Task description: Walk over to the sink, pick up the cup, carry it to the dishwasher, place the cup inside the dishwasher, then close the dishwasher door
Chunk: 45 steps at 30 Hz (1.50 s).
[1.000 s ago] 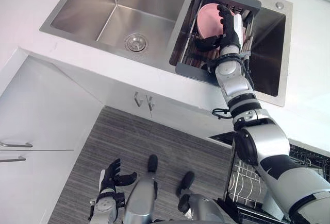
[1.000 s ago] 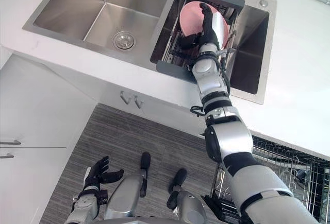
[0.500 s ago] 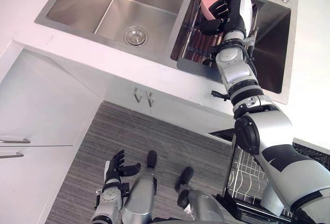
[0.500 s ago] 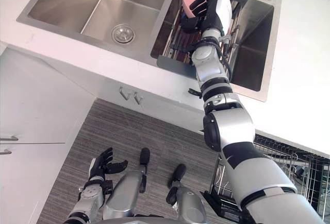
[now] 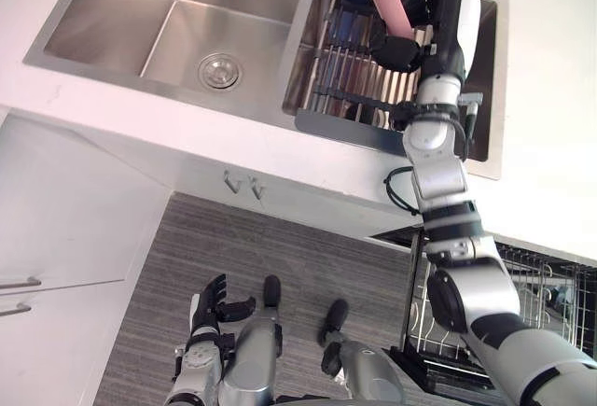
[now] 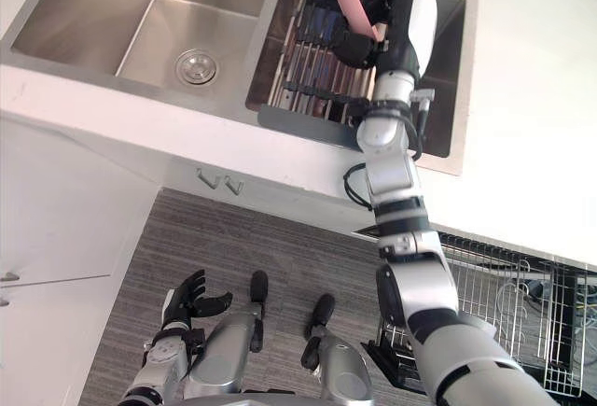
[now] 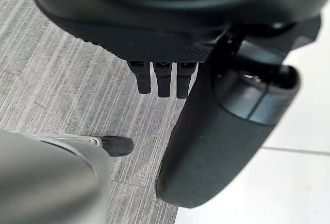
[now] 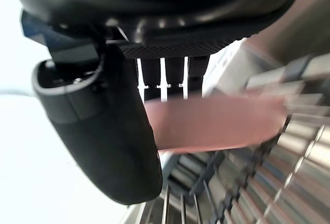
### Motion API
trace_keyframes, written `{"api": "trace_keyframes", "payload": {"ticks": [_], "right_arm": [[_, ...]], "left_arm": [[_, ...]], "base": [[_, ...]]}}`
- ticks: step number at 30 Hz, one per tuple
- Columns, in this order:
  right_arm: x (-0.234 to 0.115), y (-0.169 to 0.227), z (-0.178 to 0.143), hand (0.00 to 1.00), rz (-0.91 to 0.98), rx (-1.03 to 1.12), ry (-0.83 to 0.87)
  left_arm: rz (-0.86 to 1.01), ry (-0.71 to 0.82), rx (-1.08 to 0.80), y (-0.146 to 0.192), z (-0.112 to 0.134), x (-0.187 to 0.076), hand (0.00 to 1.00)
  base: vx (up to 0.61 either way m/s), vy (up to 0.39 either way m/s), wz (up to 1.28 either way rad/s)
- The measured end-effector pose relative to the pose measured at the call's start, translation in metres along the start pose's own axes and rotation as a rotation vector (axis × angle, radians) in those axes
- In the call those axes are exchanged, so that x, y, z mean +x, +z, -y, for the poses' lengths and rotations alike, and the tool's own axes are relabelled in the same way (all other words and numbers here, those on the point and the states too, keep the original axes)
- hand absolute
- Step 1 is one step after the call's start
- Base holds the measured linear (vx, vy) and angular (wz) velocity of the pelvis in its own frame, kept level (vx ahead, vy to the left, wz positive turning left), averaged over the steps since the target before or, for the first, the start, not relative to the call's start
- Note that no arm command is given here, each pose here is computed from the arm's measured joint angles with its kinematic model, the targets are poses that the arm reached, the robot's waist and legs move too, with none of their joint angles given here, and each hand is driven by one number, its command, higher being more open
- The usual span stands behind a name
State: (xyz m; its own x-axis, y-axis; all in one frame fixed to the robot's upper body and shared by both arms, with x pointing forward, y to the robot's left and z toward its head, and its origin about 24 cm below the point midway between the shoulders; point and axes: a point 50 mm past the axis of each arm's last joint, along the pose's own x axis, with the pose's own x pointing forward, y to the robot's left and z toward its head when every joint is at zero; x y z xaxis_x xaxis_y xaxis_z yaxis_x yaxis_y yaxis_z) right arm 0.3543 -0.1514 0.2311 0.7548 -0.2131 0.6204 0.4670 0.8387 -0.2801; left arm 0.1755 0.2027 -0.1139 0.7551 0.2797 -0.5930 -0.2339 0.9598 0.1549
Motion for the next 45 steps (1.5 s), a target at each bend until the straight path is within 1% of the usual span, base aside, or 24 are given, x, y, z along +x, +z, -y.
{"api": "trace_keyframes", "payload": {"ticks": [5,10,14,17,22,24,27,29,32,35,39,45], "right_arm": [[-0.037,0.009,0.012,0.30,0.136,0.009,0.014],[-0.056,0.010,0.030,0.30,0.196,-0.041,0.001],[-0.073,0.015,0.050,0.30,0.241,-0.047,-0.047],[-0.084,0.012,0.071,0.30,0.244,-0.102,-0.099],[-0.108,-0.014,0.104,0.30,0.128,-0.218,-0.159],[-0.123,-0.028,0.117,0.30,0.046,-0.277,-0.163],[-0.141,-0.047,0.126,0.30,-0.067,-0.329,-0.159],[-0.155,-0.066,0.132,0.30,-0.188,-0.361,-0.161],[-0.168,-0.086,0.135,0.30,-0.301,-0.368,-0.154],[-0.176,-0.099,0.135,0.30,-0.385,-0.331,-0.136],[-0.185,-0.115,0.134,0.30,-0.479,-0.297,-0.107],[-0.173,-0.135,0.132,0.30,-0.526,-0.281,-0.088]], "left_arm": [[-0.006,-0.026,0.033,-0.005,-0.003,-0.003,0.90],[-0.039,-0.033,0.059,-0.017,-0.007,-0.009,0.90],[-0.074,-0.044,0.082,-0.026,-0.007,-0.012,0.90],[-0.102,-0.055,0.085,-0.034,-0.007,-0.015,0.90],[-0.164,-0.078,0.107,-0.050,-0.006,-0.022,0.90],[-0.194,-0.100,0.114,-0.058,-0.003,-0.026,0.90],[-0.219,-0.108,0.108,-0.066,-0.001,-0.032,0.90],[-0.218,-0.119,0.122,-0.067,0.001,-0.033,0.90],[-0.217,-0.141,0.122,-0.067,0.006,-0.034,0.90],[-0.209,-0.154,0.115,-0.065,0.011,-0.034,0.90],[-0.172,-0.162,0.108,-0.055,0.015,-0.028,0.90],[-0.118,-0.160,0.102,-0.041,0.016,-0.020,0.90]], "base": [[0.02,0.007,-0.17],[0.05,0.009,-0.16],[0.02,0.016,-0.28],[0.01,0.016,-0.35],[-0.01,0.035,-0.43],[0.00,0.045,-0.57],[0.02,0.048,-0.57],[0.01,0.040,-0.70],[-0.02,0.034,-0.67],[-0.04,0.020,-0.45],[-0.05,0.009,-0.17],[-0.05,0.034,0.02]]}}
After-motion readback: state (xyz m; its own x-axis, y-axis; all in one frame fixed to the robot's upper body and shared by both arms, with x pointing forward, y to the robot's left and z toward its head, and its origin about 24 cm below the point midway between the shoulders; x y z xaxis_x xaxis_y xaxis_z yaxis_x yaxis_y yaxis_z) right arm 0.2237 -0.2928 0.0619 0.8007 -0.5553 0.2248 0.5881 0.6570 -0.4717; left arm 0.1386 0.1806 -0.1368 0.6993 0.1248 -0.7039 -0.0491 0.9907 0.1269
